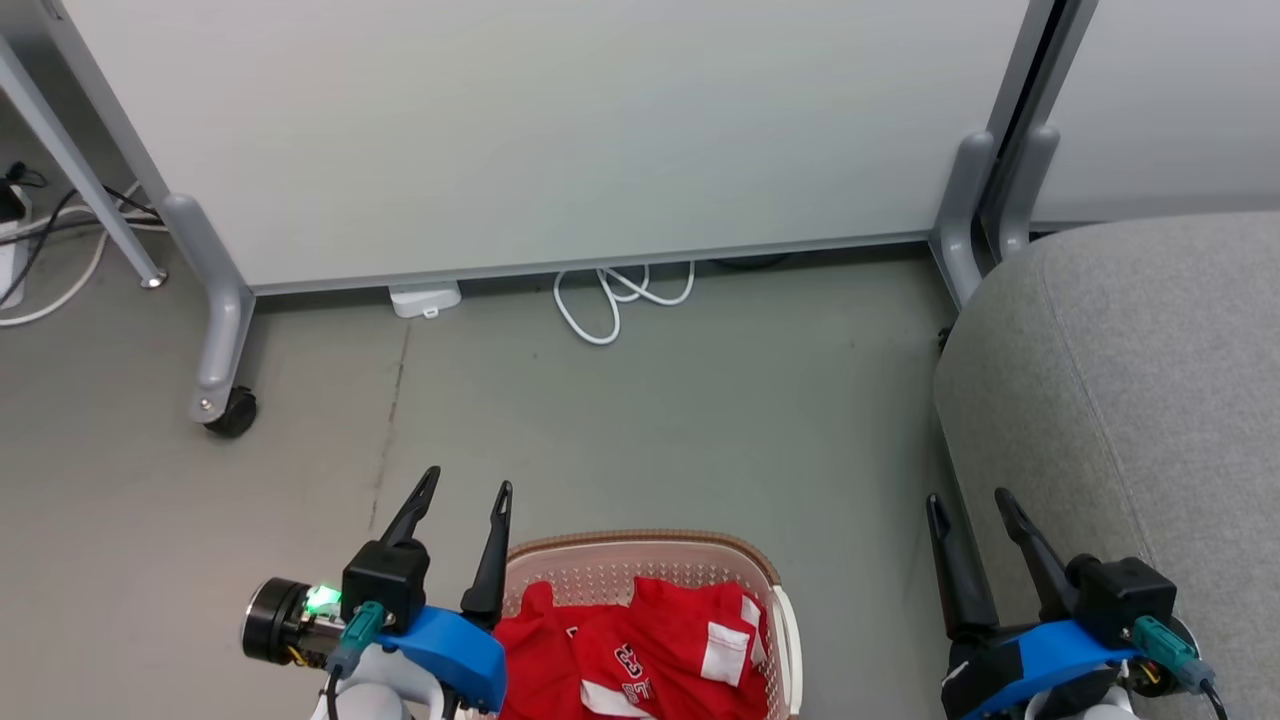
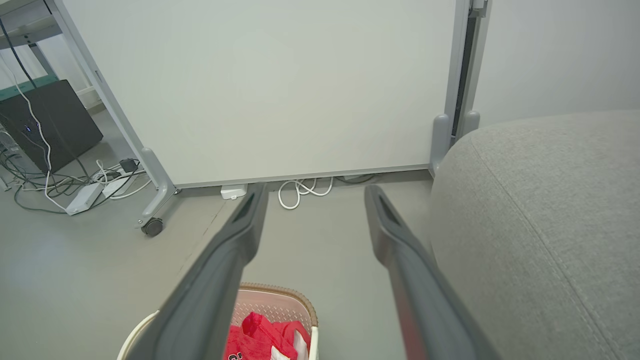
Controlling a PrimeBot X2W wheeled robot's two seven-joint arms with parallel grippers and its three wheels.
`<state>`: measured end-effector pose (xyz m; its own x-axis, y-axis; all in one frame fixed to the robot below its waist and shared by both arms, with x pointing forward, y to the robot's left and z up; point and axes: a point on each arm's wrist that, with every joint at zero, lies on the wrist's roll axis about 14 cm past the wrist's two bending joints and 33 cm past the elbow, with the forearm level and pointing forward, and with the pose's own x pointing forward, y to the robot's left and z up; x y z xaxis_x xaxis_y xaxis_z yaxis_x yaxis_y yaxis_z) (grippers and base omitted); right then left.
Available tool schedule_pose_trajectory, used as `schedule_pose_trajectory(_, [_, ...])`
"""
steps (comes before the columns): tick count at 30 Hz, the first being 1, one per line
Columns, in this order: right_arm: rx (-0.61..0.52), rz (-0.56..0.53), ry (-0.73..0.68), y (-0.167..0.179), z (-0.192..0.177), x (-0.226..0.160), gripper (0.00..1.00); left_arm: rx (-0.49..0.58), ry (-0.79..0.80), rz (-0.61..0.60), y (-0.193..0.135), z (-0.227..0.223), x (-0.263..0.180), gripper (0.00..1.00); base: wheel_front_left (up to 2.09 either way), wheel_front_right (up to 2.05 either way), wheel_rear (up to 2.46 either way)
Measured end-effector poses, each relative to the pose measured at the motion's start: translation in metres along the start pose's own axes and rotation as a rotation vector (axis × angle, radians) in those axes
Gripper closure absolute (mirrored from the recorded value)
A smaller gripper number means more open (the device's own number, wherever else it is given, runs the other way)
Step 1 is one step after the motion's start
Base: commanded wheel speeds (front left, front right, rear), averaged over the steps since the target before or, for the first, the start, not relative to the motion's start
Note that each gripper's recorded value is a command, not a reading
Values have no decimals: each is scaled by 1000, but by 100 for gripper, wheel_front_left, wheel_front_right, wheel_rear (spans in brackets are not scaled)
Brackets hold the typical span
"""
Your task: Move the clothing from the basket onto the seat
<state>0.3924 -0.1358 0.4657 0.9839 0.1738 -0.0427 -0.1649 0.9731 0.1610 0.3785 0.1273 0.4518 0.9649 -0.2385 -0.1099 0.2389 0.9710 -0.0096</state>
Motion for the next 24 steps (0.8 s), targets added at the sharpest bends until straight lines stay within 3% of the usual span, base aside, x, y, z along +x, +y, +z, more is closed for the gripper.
schedule_pose_trajectory(12, [6,-24,39,-13,-16,25,0,110,197,-175,-19,-55,37,0,0,0,0])
schedule_pose_trajectory(24, [5,-71,82,-38,-40,55,0,212,463,-369,-33,-141,58,0,0,0,0])
